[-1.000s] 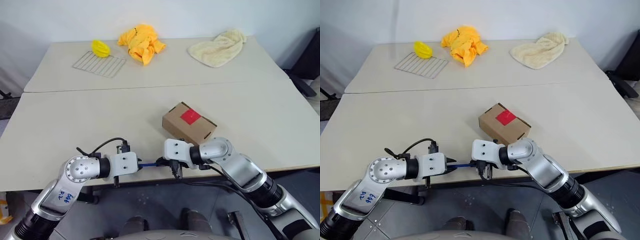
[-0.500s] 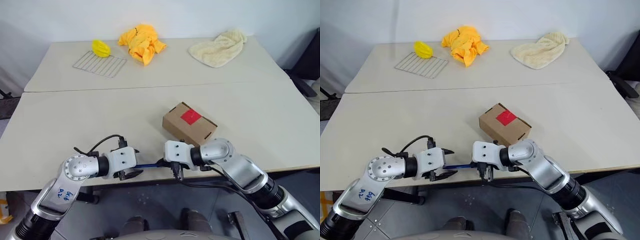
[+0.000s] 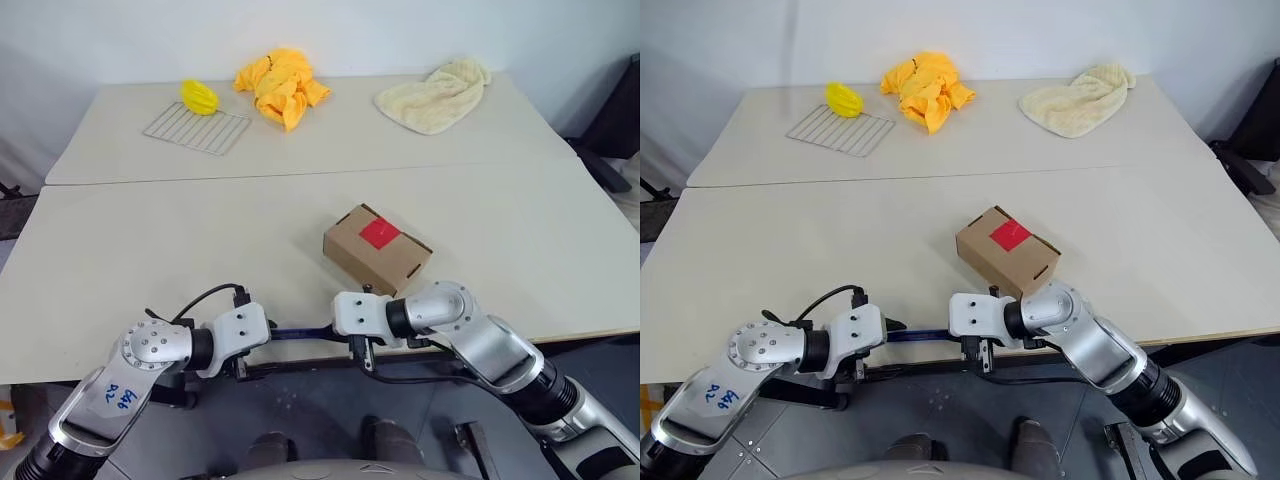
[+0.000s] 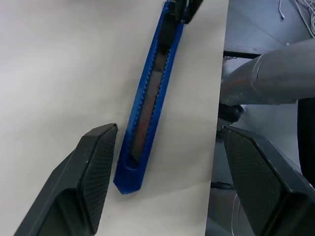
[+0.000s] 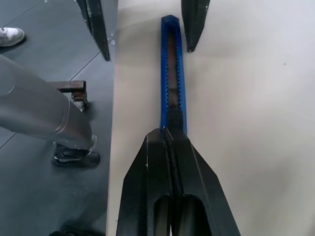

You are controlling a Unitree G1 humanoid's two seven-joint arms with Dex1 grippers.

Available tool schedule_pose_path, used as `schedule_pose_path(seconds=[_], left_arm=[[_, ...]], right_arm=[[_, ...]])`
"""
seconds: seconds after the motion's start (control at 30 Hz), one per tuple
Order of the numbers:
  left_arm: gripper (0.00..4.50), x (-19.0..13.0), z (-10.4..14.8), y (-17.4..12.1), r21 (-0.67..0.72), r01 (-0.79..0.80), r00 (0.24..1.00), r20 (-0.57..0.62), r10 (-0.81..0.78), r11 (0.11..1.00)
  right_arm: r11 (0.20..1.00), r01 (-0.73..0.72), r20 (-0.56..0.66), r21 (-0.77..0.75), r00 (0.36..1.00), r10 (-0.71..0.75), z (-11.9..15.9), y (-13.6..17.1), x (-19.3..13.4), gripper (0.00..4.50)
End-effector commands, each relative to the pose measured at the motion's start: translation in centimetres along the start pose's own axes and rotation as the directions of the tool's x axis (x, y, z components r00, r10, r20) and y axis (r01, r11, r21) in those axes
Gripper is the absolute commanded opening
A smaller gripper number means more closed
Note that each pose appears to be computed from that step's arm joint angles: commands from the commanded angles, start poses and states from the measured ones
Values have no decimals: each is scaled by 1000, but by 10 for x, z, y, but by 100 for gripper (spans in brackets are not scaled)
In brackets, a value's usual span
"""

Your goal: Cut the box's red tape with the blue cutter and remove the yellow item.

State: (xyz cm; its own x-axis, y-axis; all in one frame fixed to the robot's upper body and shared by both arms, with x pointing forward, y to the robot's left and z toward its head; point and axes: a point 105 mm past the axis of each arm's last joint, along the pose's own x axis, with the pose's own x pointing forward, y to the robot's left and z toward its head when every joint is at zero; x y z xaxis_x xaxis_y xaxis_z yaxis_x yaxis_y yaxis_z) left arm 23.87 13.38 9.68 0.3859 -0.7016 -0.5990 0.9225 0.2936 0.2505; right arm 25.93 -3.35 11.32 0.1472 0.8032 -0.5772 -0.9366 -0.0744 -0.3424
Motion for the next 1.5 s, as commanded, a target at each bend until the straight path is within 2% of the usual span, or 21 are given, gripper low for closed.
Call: schedule_pose_path(seconds=[0.03,0.23,0.5,0.8,1.17,1.3,1.43,1.5], left_arm=[[357,0,-10,8,-19,-22,1000,-17,22,1000],[357,-8,1,25,-17,-42,998,53,42,999],[357,-14,4,42,9,-37,998,60,36,999],[357,-15,18,32,-15,32,995,99,-31,999],[357,-25,14,2,-98,80,996,57,-75,992],[357,-33,15,5,-117,55,997,52,-49,992],[357,-41,22,19,-135,-10,996,86,21,991],[357,-34,21,26,-135,-36,994,94,49,990]], right_arm=[[999,2,32,-43,999,-1,14,1,-9,0],[999,5,47,-34,999,-3,20,1,-20,0],[1000,20,41,-7,999,-19,17,2,-24,0],[999,41,39,4,998,-41,17,1,-26,0],[999,39,39,-1,998,-39,15,-6,-26,0],[999,35,42,-8,999,-35,16,-7,-26,0],[999,34,45,-13,998,-34,16,-8,-26,0],[999,37,45,-16,998,-36,16,-10,-25,0]])
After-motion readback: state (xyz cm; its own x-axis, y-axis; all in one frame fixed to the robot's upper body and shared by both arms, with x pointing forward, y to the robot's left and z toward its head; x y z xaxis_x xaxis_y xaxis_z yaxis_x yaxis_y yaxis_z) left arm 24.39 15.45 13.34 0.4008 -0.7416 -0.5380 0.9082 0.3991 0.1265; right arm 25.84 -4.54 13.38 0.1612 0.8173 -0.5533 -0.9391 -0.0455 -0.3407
